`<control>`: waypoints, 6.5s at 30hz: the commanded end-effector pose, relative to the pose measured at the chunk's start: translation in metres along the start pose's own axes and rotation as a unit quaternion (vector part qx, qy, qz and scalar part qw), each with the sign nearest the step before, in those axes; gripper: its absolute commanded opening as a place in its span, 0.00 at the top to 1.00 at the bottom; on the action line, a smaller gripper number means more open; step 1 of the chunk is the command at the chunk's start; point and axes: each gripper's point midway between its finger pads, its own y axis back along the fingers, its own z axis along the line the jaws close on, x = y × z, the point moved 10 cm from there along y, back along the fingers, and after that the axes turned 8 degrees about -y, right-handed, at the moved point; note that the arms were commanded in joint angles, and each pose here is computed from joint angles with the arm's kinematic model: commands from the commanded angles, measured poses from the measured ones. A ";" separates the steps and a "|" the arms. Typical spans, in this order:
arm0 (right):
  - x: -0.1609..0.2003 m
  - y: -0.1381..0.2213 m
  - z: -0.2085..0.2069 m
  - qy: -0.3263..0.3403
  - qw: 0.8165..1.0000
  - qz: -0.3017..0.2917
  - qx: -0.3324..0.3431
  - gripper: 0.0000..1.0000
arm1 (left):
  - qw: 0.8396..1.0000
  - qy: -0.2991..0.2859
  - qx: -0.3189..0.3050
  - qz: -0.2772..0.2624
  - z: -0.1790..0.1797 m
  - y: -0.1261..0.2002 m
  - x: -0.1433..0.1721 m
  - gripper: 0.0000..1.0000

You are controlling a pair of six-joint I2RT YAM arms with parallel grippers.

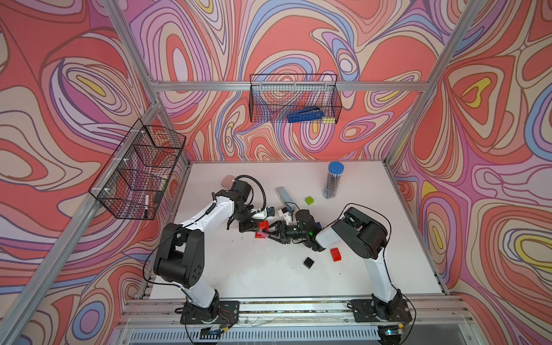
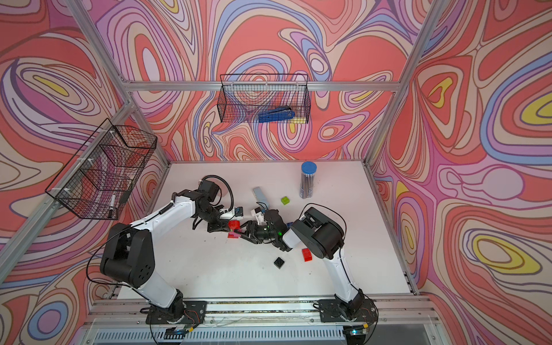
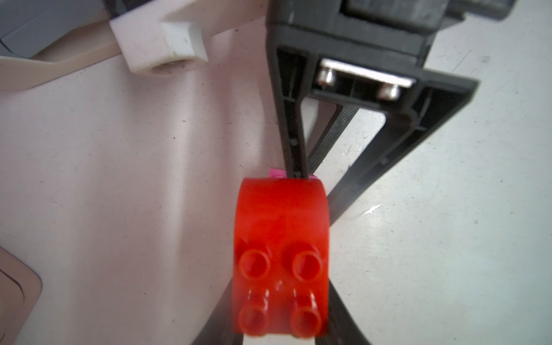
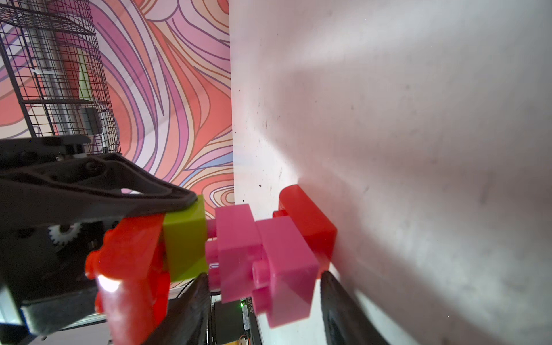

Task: Assemble the letter s with lego
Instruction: Assemble the lego brick with the lego brick, then adjust the lego brick at the center of the board.

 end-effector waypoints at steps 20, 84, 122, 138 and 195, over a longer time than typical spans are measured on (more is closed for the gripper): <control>0.004 0.004 -0.039 -0.048 0.997 -0.005 0.068 0.42 | 0.999 -0.027 0.044 0.016 -0.006 -0.005 0.007 0.79; 0.003 0.007 -0.046 -0.057 0.996 -0.005 0.063 0.42 | 0.999 -0.012 0.035 0.012 -0.011 -0.016 0.022 0.75; 0.010 0.048 0.009 0.259 0.955 -0.015 0.142 0.35 | 0.995 0.005 -0.081 -0.065 -0.020 0.048 -0.003 0.37; 0.000 0.029 0.043 0.597 0.796 0.009 0.099 0.26 | 0.986 0.041 -0.117 -0.116 -0.027 0.076 -0.010 0.26; 0.002 -0.013 0.037 0.387 0.919 0.076 0.024 0.72 | 0.967 0.118 -0.185 -0.127 -0.012 0.101 -0.002 0.16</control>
